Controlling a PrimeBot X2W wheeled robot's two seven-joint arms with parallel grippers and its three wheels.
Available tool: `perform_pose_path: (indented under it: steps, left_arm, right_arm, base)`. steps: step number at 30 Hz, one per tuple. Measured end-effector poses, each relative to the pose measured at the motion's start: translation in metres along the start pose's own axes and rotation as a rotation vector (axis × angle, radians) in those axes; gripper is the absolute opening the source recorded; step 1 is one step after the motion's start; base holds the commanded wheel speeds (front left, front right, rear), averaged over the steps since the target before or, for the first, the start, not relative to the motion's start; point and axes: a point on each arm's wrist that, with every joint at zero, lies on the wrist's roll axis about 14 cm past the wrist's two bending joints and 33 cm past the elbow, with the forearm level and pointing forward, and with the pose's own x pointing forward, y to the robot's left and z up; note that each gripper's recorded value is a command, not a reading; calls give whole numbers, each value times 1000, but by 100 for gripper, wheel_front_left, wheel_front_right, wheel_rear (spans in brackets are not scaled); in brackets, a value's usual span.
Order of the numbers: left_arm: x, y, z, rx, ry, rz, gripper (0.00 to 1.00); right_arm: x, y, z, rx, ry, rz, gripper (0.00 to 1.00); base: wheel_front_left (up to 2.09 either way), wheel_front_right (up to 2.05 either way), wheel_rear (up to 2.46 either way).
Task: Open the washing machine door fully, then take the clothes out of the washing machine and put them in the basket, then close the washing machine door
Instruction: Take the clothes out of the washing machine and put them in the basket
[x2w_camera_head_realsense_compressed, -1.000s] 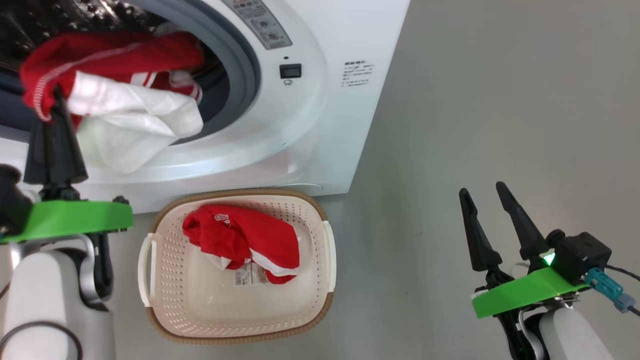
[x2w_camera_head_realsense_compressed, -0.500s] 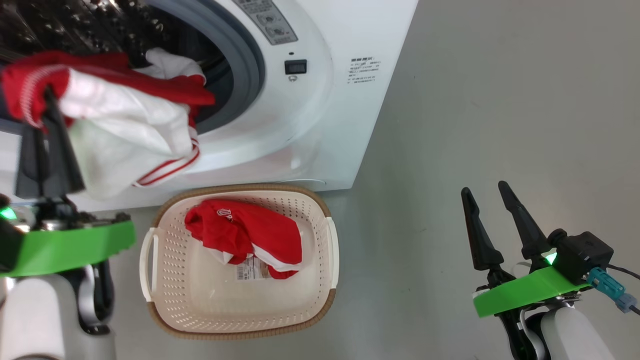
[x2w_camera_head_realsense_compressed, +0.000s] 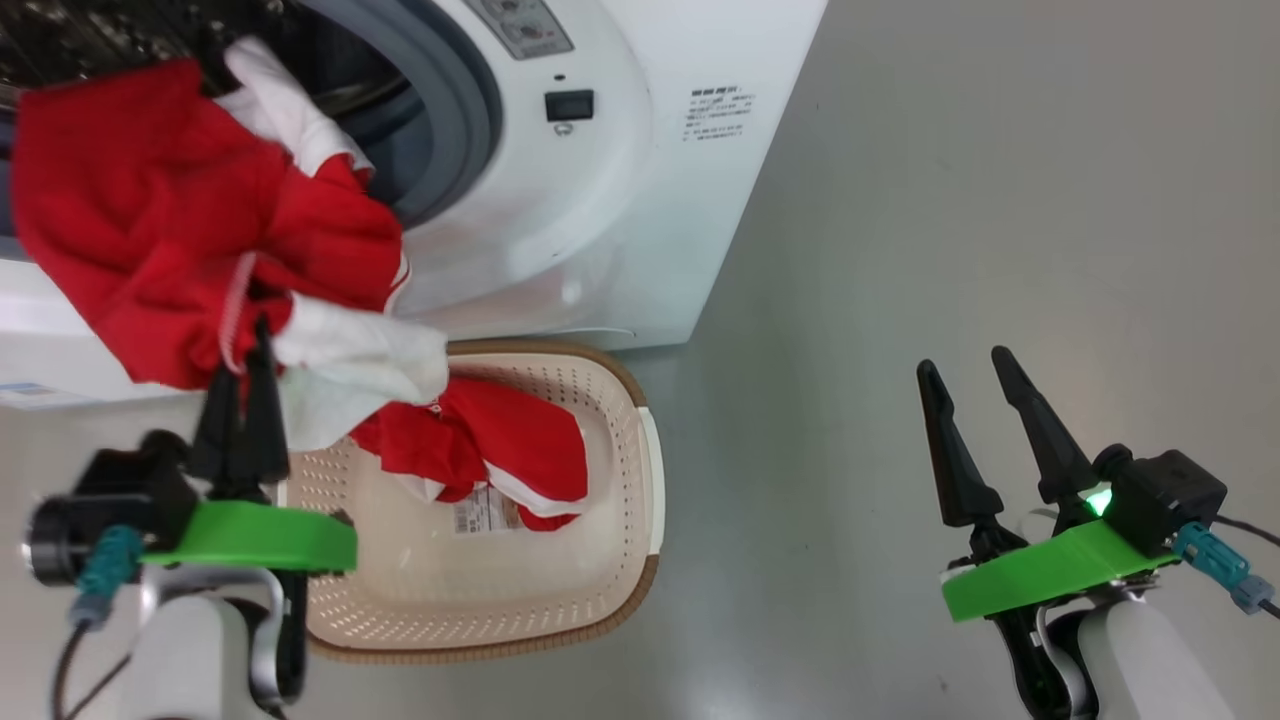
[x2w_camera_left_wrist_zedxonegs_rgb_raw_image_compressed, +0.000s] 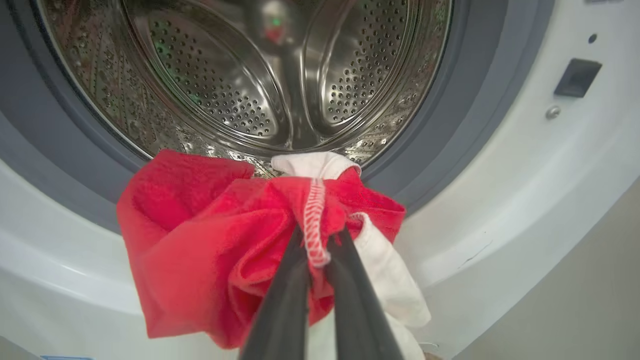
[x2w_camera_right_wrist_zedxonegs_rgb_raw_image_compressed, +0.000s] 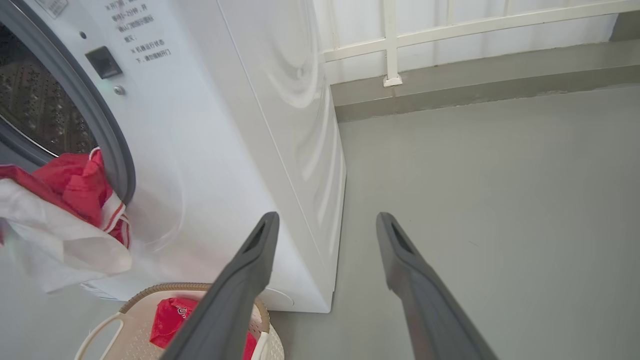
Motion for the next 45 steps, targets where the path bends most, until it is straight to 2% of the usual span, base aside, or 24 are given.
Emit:
perform_pose_path:
  steps: [7,16,29,32,35,37,39,41,43,45]
  left_arm:
    - [-9,1,-66,14,197,-2,0]
    - [-4,-8,-120,38,353,-58,0]
    - [14,-6,-168,54,492,-66,0]
    - [16,-4,-174,56,509,-61,5]
    - [16,-3,-183,54,535,-58,16]
    - [19,-3,-185,54,539,-58,25]
    - [22,-2,-186,53,540,-56,40]
    - [25,-2,-185,53,536,-55,49]
    - [25,-1,-185,54,536,-52,77]
    - [24,0,-184,55,535,-50,95]
  right_arm:
    - [7,-3,-6,-1,14,-6,100]
    - [17,-10,-17,4,34,-17,100]
    - [30,-14,-34,1,69,-18,100]
    - [31,-16,-37,1,75,-21,100]
    - [31,-18,-42,1,86,-26,100]
    - [32,-19,-44,1,92,-28,100]
    - [35,-19,-45,1,90,-26,100]
    - [38,-18,-44,1,85,-22,100]
    - [39,-17,-44,1,85,-19,100]
    - [39,-16,-44,2,84,-18,100]
  base:
    - [0,0,0]
    - [0,0,0]
    - [0,0,0]
    - [0,0,0]
    - [0,0,0]
    - [0,0,0]
    - [0,0,0]
    - [0,0,0]
    - [0,0,0]
    - [0,0,0]
